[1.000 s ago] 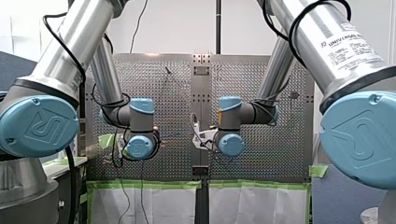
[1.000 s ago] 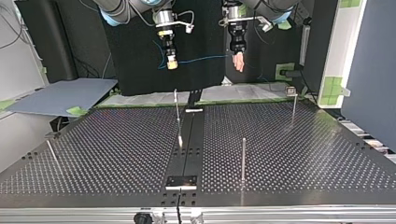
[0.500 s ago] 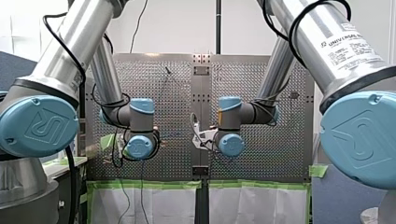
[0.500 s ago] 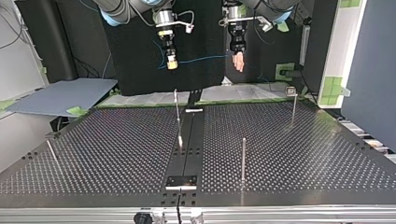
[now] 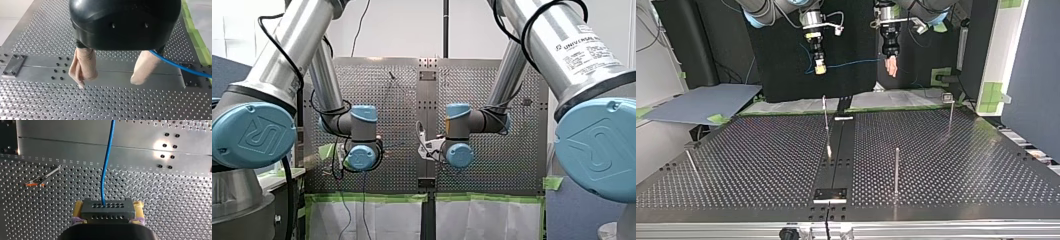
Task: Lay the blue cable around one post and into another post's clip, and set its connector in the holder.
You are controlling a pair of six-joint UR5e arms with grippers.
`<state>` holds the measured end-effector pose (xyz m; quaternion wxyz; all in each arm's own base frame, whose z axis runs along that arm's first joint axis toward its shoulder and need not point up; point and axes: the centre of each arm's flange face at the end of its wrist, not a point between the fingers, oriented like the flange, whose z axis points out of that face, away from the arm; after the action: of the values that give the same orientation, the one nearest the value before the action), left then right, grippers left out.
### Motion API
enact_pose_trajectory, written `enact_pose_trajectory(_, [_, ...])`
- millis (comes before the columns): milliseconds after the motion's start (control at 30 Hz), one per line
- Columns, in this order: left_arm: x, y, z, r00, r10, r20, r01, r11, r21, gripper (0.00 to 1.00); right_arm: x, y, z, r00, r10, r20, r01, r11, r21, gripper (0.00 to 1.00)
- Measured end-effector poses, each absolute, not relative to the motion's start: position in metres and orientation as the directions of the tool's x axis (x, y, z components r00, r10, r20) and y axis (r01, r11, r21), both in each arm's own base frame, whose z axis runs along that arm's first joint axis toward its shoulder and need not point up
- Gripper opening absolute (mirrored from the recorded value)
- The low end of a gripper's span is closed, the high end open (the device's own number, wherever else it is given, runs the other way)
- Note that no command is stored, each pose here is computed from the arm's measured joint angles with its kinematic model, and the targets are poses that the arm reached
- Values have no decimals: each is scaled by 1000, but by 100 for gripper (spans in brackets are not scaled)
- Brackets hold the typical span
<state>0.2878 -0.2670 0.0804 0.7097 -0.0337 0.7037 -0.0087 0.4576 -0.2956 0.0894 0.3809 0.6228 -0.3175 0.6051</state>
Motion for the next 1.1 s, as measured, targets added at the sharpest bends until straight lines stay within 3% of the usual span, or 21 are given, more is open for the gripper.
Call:
enact_pose_trajectory(533, [288,-268,80,8,-59,-998,-33,998,-59,100,457,-296,90,64,68,996,-857,-507,89,0])
enact_pose_trajectory(800, [285,-268,67,-55,-20,-998,-30,999,-18,100,458,-299,92,55,75,996,-860,-504,85,0])
enact_pose_trajectory(1100, [284,-268,66,-65,-14,-998,-30,999,-12,100,458,-299,92,54,75,996,-860,-503,85,0])
